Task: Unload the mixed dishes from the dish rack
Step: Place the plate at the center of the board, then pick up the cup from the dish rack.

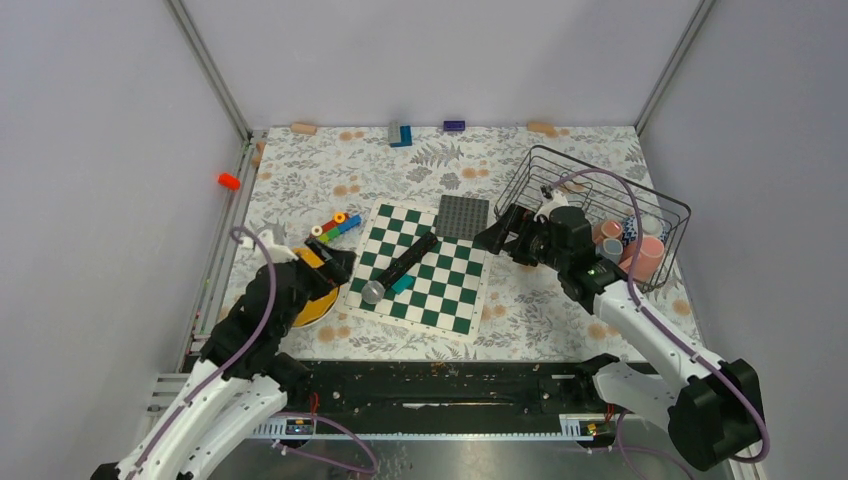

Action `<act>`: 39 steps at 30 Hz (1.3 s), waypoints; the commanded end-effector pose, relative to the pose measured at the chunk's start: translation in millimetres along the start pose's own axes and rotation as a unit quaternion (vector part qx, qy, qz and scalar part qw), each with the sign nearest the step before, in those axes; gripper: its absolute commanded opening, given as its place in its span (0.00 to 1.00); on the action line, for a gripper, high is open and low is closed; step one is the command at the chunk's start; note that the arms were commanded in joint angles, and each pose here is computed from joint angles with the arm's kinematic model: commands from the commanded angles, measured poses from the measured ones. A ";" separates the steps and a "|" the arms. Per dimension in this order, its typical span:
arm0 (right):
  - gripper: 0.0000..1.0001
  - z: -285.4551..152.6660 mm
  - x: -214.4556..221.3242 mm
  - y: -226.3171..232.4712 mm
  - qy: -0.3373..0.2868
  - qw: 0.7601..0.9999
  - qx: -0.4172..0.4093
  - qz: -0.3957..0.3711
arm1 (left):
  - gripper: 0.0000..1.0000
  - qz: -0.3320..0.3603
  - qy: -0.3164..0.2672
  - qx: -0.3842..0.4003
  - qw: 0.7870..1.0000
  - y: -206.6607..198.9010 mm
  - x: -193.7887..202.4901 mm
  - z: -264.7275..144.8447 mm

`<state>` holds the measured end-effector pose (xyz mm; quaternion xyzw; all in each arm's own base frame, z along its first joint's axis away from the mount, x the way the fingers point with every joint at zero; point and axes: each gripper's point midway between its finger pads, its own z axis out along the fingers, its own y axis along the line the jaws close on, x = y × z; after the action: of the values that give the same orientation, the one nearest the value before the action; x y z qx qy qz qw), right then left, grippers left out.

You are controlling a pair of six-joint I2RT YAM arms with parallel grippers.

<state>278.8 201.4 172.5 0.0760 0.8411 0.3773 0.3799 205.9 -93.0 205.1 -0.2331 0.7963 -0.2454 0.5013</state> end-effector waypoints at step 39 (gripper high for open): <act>0.99 -162.6 -97.3 -168.4 -0.151 0.807 0.567 -0.062 | 0.99 0.201 0.188 0.376 0.885 -129.1 99.9 52.9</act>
<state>238.4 -55.1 170.2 0.2603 0.8555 -0.2323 0.3825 227.4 -257.8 179.4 0.1705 0.7804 -0.4452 0.4046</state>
